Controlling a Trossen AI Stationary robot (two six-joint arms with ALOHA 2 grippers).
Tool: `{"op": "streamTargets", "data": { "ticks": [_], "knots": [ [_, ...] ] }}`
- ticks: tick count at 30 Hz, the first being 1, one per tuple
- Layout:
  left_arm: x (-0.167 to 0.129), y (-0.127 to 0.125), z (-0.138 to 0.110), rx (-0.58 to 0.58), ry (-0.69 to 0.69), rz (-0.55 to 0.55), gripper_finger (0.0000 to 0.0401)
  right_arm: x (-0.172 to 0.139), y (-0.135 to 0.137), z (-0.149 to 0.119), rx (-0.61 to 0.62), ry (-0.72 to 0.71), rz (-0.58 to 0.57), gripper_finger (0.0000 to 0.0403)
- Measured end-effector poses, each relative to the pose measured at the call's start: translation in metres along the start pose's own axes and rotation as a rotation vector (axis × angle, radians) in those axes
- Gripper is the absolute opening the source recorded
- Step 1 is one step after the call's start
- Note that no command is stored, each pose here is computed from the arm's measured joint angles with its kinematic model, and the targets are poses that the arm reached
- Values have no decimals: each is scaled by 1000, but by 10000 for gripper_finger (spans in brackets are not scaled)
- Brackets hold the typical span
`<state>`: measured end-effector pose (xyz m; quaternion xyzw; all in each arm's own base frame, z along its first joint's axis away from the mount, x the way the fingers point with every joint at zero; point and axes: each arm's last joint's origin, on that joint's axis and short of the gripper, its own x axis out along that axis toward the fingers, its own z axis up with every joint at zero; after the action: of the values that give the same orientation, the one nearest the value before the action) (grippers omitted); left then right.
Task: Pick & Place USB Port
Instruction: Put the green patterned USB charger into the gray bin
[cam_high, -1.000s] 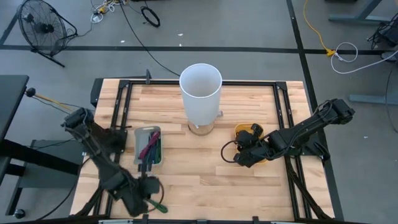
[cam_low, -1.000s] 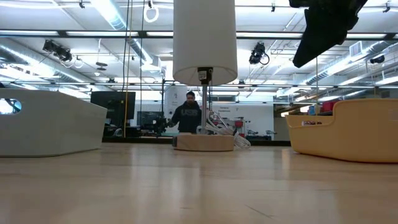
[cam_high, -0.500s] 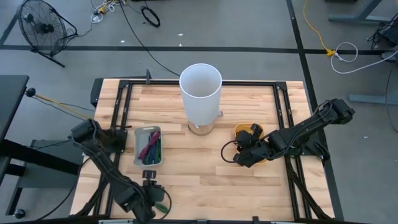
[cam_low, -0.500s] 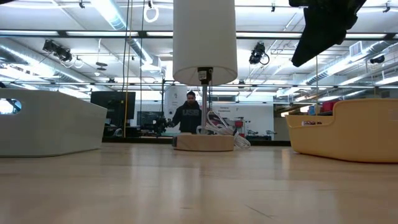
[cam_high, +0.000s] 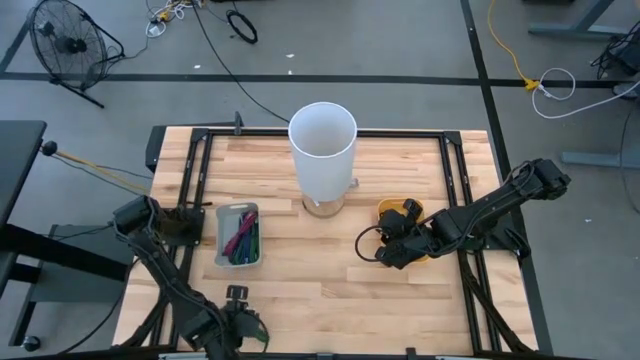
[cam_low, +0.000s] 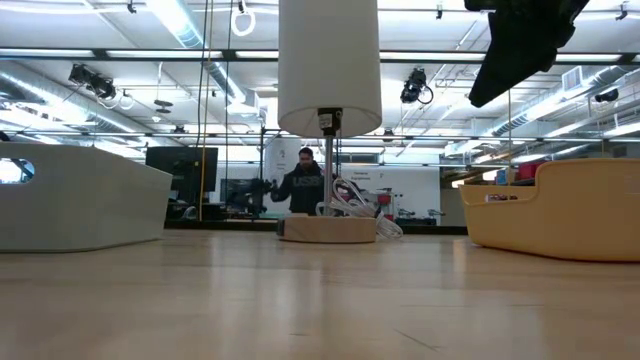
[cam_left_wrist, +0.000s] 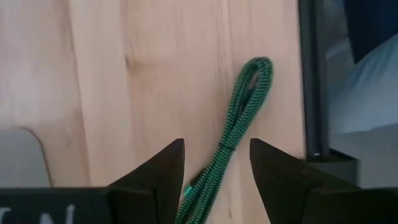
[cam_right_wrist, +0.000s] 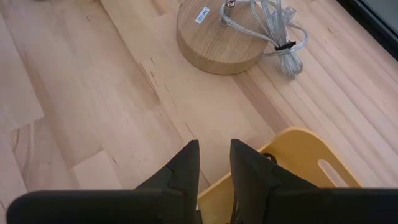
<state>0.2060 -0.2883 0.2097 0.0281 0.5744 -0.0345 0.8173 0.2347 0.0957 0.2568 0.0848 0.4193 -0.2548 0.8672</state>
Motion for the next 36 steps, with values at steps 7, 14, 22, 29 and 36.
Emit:
{"op": "streamTargets", "data": {
  "ticks": [7,14,22,29,36],
  "knots": [
    [23,-7,-6,23,65,27,188,0,0,0,0,-1,1,91],
    [45,-12,-12,37,136,51,188,0,0,0,1,-2,2,91],
    [50,-12,-13,37,147,59,188,0,0,0,2,-2,2,91],
    [53,-13,-9,25,140,37,188,0,0,0,2,-2,2,91],
    [68,-11,-15,7,115,-36,185,0,0,0,4,-4,5,91]
  ]
}}
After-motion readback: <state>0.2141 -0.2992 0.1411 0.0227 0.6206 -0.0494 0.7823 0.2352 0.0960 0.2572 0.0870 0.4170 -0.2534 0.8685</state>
